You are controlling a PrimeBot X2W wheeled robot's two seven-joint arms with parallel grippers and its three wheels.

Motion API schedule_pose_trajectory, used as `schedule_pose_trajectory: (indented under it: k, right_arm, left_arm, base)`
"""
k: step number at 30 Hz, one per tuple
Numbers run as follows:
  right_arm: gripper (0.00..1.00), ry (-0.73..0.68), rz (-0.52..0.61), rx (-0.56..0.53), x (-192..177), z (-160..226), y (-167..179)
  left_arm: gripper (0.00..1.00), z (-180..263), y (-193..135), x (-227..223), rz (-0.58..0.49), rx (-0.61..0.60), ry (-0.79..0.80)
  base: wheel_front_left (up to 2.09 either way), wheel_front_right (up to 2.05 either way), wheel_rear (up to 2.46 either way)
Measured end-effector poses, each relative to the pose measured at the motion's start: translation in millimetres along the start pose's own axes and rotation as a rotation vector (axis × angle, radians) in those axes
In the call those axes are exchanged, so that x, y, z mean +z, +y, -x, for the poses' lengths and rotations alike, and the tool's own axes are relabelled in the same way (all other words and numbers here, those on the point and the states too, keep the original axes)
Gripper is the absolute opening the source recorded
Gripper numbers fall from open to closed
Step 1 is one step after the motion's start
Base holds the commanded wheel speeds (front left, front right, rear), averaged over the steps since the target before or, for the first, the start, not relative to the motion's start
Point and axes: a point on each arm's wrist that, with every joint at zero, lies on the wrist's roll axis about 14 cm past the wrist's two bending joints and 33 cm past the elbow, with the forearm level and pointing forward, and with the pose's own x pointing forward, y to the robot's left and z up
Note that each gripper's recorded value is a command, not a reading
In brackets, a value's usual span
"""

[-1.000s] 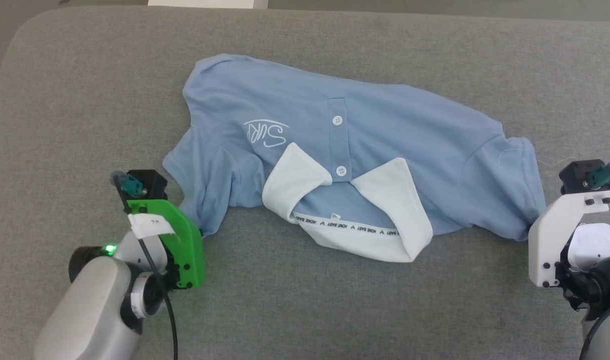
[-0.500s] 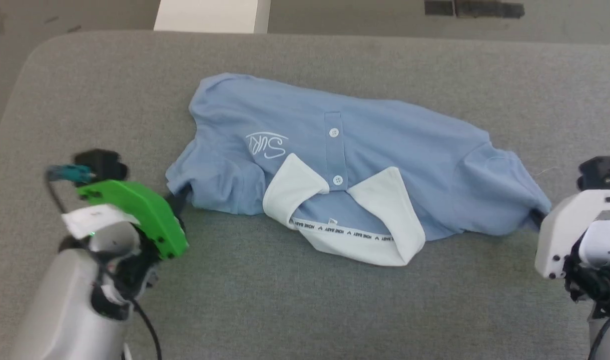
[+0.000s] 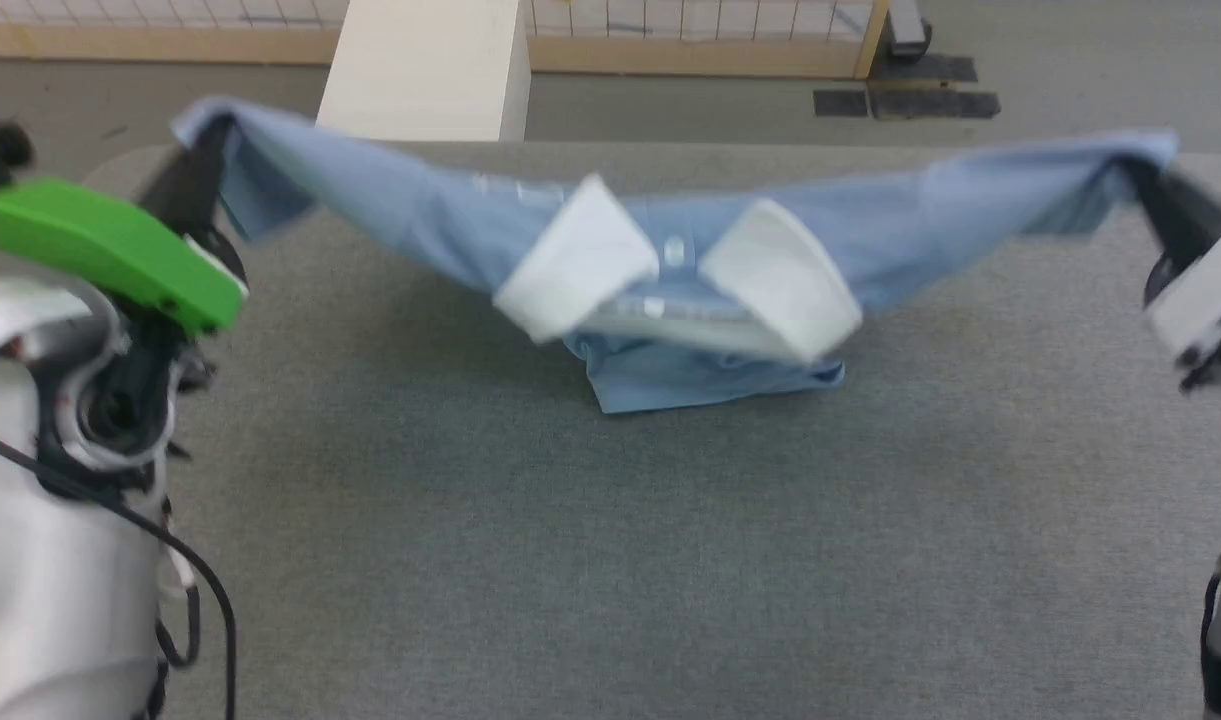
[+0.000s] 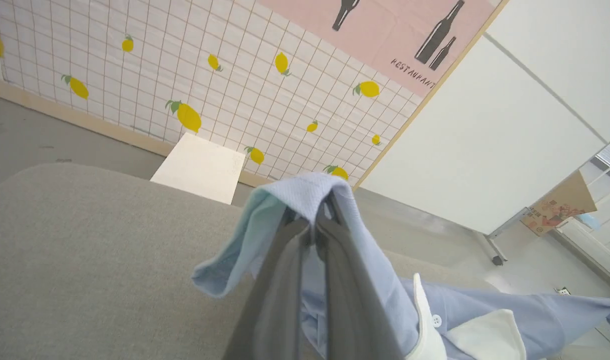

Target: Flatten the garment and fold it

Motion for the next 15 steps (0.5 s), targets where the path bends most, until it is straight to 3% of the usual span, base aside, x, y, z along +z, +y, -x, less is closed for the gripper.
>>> schedule_pose_trajectory:
  k: [7,15]
  right_arm:
    - [0.00,-0.295,-0.080,0.113,96,22,27]
    - [0.00,-0.436,-0.122,0.170,144,38,41]
  left_arm:
    - [0.00,4,-40,82,-0.046,-0.092,-0.237]
    - [0.00,6,-56,133,-0.104,-0.108,-0.342]
  base:
    - [0.00,0.00,0.00]
    - [0.00,0.00,0.00]
